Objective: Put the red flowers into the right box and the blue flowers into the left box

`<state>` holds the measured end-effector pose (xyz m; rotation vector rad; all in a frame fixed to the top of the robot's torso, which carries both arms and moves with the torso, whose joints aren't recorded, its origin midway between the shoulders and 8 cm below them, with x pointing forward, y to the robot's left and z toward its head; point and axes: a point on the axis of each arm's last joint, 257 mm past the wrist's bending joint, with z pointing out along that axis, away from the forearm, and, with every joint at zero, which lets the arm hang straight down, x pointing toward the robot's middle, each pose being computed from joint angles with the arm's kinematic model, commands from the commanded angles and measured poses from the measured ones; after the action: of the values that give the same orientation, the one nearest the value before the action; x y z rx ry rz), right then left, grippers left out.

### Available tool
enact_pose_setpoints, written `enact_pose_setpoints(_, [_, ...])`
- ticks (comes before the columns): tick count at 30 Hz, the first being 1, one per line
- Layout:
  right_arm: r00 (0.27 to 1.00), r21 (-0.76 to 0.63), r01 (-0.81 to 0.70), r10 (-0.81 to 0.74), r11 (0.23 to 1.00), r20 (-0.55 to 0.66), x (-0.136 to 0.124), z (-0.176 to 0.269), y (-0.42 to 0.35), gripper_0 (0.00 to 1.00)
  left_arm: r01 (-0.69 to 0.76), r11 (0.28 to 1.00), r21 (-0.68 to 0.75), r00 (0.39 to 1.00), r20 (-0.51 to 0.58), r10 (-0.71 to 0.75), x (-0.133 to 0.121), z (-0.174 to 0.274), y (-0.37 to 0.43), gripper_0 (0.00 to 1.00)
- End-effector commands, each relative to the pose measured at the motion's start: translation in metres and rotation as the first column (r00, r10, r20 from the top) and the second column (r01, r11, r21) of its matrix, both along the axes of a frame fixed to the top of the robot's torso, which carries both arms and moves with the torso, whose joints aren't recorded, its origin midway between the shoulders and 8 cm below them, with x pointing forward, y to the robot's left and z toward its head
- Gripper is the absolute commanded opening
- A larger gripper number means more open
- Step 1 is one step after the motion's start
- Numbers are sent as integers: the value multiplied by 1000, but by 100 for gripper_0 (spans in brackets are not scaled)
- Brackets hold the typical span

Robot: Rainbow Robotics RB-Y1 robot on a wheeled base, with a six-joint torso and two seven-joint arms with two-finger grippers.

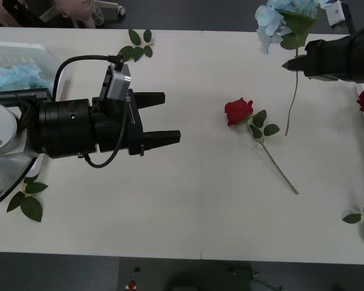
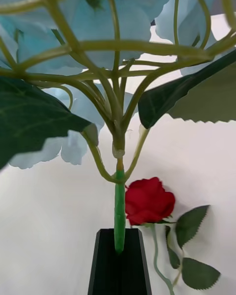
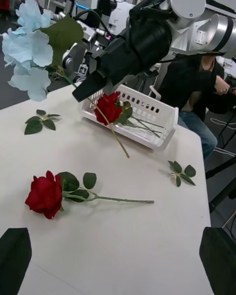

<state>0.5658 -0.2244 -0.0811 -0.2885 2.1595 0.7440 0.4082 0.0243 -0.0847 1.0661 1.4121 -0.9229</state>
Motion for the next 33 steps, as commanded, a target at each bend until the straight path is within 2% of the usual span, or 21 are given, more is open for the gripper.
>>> enact_pose_setpoints(1, [984, 16, -154, 152, 988, 90, -12, 17, 47, 0, 5, 1000, -1, 998, 63, -5, 1, 21, 1, 100])
enact_pose_setpoints(9, [934, 95, -301, 273, 949, 228, -20, 42, 113, 0, 5, 1000, -1, 998, 63, -5, 1, 21, 1, 100])
enact_pose_setpoints(10, [925, 93, -319, 288, 943, 248, -21, 44, 121, 0, 2, 1000, -8, 1000, 31, -2, 1, 10, -1, 100])
enact_pose_setpoints(15, [884, 118, -387, 332, 914, 330, -31, 68, 153, 0, 25, 998, -61, 999, -30, -27, 13, 13, -12, 100])
enact_pose_setpoints(21, [856, 174, -428, 337, 887, 391, -42, 94, 184, 0, 23, 996, -91, 995, -98, -32, 40, 1, -37, 100])
enact_pose_setpoints(29, [849, 194, -438, 333, 878, 410, -43, 95, 201, 0, 0, 993, -116, 991, -132, -15, 74, 3, -66, 98])
enact_pose_setpoints(30, [848, 197, -439, 332, 877, 412, -43, 96, 202, 0, -4, 993, -118, 990, -137, -12, 77, 2, -68, 74])
enact_pose_setpoints(31, [848, 198, -439, 331, 876, 414, -43, 97, 203, 0, -14, 992, -122, 990, -142, -3, 81, 1, -70, 34])
enact_pose_setpoints(32, [847, 200, -441, 332, 875, 416, -43, 98, 204, 0, -25, 991, -128, 990, -143, 6, 84, 2, -71, 0])
enact_pose_setpoints(33, [846, 200, -443, 334, 874, 417, -44, 98, 205, 0, -37, 991, -130, 989, -144, 18, 87, 1, -71, 0])
